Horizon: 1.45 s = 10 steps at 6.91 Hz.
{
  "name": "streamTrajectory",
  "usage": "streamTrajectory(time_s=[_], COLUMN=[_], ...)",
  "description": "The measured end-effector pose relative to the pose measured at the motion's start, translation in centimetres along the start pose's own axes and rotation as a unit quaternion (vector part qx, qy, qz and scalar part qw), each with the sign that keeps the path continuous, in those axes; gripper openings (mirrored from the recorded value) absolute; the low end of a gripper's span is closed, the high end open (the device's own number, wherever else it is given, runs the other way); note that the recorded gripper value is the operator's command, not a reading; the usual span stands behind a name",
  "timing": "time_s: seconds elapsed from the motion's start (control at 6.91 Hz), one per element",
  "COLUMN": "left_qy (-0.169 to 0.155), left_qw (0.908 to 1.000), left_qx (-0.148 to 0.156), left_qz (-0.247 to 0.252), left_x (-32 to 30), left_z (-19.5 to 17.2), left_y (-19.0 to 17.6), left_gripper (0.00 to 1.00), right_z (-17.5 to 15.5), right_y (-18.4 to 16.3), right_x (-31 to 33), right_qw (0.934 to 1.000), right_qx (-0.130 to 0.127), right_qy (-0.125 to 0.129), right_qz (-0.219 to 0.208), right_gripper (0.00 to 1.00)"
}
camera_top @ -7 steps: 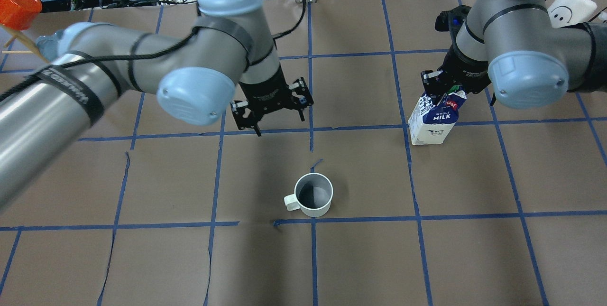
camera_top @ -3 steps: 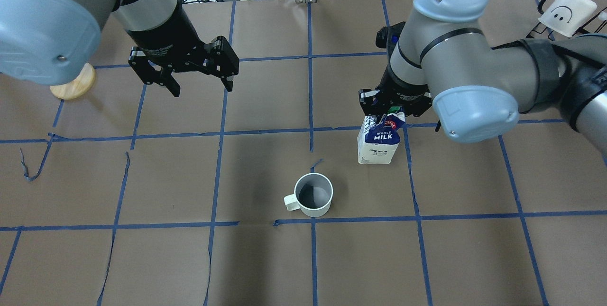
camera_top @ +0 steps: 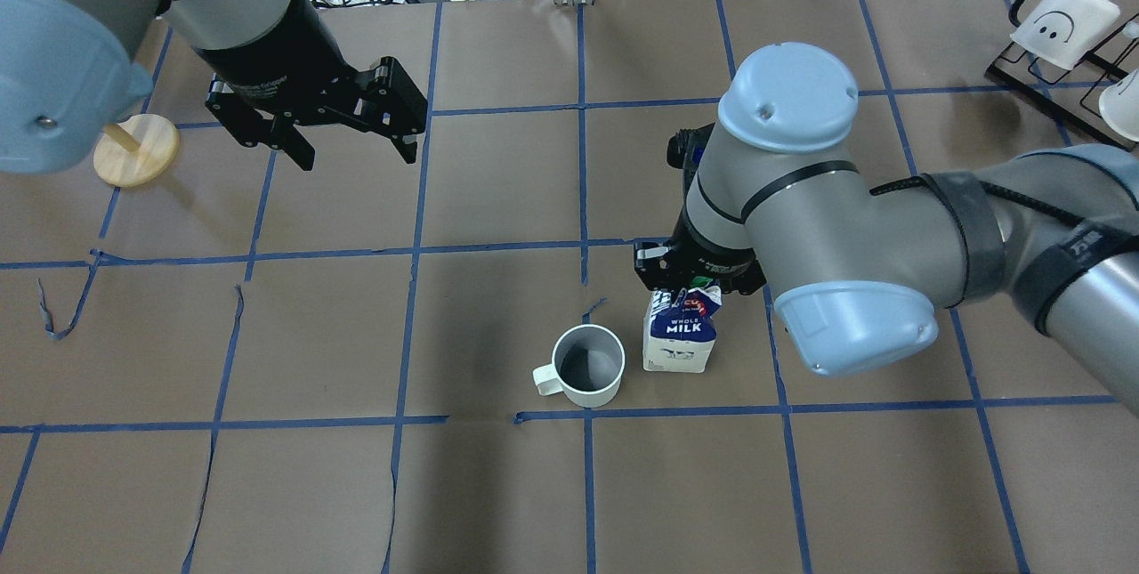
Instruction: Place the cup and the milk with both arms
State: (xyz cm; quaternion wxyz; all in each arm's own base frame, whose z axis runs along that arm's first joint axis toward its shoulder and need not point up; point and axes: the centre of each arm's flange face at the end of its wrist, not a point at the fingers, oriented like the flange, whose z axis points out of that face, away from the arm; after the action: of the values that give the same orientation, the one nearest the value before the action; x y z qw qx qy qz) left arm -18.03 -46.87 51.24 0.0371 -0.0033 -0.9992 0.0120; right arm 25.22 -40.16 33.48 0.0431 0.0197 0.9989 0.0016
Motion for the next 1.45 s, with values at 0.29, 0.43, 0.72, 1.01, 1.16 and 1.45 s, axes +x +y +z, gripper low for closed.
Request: streamTrajectory(time_s=[0.29, 0.43, 0.72, 1.01, 1.16, 1.45], left_qy=[-0.001, 0.000, 0.000, -0.003, -0.008, -0.015], left_qw=[1.0000, 1.0000, 0.9999, 0.9997, 0.9996, 0.9994], left_qx=[0.006, 0.006, 0.007, 0.022, 0.025, 0.028], left_qz=[-0.004, -0.005, -0.008, -0.012, -0.013, -0.014], left_x=[-0.5, -0.5, -0.8, -1.4, -1.6, -1.8], left_z=[-0.6, -0.5, -0.4, -1.0, -1.2, -1.4], left_y=[0.1, 0.2, 0.1, -0.1, 0.0, 0.1], left_gripper=[1.00, 1.00, 1.00, 1.00, 1.00, 1.00], right_z=[0.4, 0.6, 0.9, 1.1, 1.2, 1.1], right_y=[1.5, 1.8, 2.0, 2.1, 2.2, 2.1], right_x=[-1.9, -2.3, -2.3, -2.2, -2.2, -2.2], right_qw=[0.9998, 0.9997, 0.9997, 0.9997, 0.9997, 0.9997], right_qx=[0.010, 0.010, 0.007, 0.006, 0.005, 0.006], right_qy=[-0.005, -0.005, -0.003, 0.001, 0.002, 0.001], right_qz=[-0.017, -0.020, -0.022, -0.022, -0.023, -0.026], right_gripper=[0.25, 0.26, 0.30, 0.57, 0.67, 0.91])
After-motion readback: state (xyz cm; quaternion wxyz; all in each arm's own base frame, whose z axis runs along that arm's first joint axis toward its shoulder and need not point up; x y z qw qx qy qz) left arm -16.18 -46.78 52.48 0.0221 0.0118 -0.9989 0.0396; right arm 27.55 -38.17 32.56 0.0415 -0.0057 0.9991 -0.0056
